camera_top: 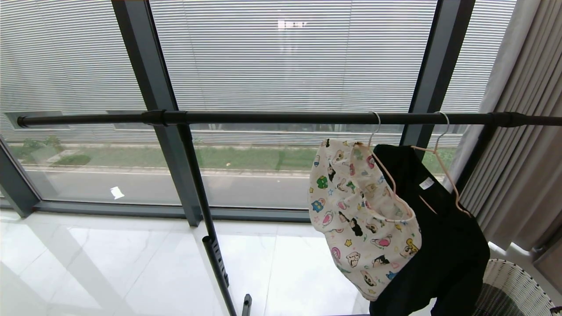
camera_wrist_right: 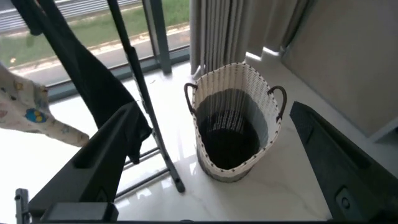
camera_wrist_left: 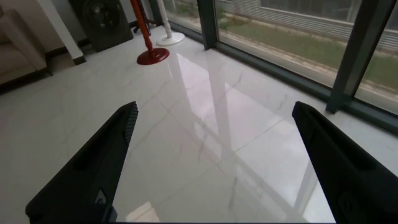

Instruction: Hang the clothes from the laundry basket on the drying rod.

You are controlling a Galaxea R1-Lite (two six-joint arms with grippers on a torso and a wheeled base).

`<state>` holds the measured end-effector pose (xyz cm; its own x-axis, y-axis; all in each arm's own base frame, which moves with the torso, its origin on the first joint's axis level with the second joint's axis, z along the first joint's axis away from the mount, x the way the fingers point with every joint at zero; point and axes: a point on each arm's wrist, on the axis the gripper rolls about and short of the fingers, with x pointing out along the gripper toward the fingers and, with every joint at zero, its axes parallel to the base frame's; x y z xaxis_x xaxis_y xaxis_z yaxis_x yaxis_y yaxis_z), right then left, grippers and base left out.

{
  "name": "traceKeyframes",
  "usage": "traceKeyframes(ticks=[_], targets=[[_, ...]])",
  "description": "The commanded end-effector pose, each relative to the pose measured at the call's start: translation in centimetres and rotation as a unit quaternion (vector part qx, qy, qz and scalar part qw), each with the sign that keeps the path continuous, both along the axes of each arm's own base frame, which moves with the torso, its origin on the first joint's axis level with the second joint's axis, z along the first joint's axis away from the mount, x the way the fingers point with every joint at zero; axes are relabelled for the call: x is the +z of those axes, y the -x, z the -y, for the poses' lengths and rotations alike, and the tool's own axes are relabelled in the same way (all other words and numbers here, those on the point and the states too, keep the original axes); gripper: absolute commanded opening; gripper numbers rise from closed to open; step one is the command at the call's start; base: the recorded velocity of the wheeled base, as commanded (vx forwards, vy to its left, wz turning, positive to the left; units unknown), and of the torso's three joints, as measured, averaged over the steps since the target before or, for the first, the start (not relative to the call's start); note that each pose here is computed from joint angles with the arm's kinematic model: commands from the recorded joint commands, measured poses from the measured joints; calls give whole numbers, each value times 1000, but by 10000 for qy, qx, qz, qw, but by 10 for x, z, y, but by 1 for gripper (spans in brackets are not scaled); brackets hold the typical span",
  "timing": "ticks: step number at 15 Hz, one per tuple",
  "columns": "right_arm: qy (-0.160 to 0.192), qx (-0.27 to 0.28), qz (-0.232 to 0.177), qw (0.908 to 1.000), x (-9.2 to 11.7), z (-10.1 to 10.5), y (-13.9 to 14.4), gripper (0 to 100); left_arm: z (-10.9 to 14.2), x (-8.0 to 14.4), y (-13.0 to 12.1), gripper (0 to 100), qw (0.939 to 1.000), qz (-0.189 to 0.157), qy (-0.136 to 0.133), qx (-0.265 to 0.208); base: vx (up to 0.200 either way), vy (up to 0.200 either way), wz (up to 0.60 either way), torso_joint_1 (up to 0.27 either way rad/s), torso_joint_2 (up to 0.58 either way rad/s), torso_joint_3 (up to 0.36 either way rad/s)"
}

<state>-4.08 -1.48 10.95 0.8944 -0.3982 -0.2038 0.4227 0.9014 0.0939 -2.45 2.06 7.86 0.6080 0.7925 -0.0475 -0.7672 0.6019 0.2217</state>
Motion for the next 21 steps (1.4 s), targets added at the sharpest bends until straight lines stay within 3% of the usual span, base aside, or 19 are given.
traceKeyframes(ticks=[1,5,6,8,9,10,11,12,13,14,15,16,17,18,19,20,21], targets=[[261,-58,176,9995,-22,-5,1,100,0,0,0,100,10000,-12,-6,5,0,0,0,0,0,0],[798,109,-39,9967,-22,-6,0,100,1,0,-1,100,9998,19,8,-186,0,0,0,0,0,0],[863,191,-67,9961,-22,-6,0,100,2,2,-2,100,9986,123,42,-515,0,0,0,0,0,0],[1101,310,-123,9934,-21,-6,0,100,5,3,-5,100,9898,190,131,-1404,0,0,0,0,0,0],[1406,770,-130,9870,-21,-8,-2,100,8,3,-7,100,9714,199,221,-2356,0,0,0,0,0,0],[1560,1392,16,9779,-22,-11,-5,100,12,3,-8,100,9492,184,285,-3128,0,0,0,0,0,0],[1649,2181,293,9614,-23,-14,-8,100,15,3,-9,100,9265,240,457,-3728,0,0,0,0,0,0],[1547,2797,494,9462,-25,-17,-11,100,15,2,-9,100,9149,327,680,-3965,0,0,0,0,0,0],[1388,3031,595,9409,-26,-19,-11,100,15,2,-9,100,9117,408,870,-3995,0,0,0,0,0,0],[1307,3010,603,9427,-26,-19,-11,100,15,2,-9,100,9085,576,1224,-3955,0,0,0,0,0,0],[1261,2868,584,9478,-27,-18,-12,100,15,1,-9,100,9005,868,1814,-3856,0,0,0,0,0,0],[1137,2524,572,9592,-27,-16,-12,100,15,1,-9,100,8971,1008,2051,-3782,0,0,0,0,0,0],[1095,2289,556,9657,-27,-15,-12,100,15,1,-9,100,8984,1019,2051,-3747,0,0,0,0,0,0],[1100,1807,587,9756,-27,-13,-13,100,14,1,-9,100,9057,1036,1995,-3594,0,0,0,0,0,0],[1049,1777,677,9761,-27,-13,-14,100,14,1,-9,100,9086,992,1906,-3580,0,0,0,0,0,0],[981,2019,708,9719,-28,-14,-14,100,14,1,-9,100,9141,792,1573,-3652,0,0,0,0,0,0],[892,2695,789,9556,-28,-17,-14,100,15,1,-9,100,9123,529,1178,-3887,0,0,0,0,0,0]])
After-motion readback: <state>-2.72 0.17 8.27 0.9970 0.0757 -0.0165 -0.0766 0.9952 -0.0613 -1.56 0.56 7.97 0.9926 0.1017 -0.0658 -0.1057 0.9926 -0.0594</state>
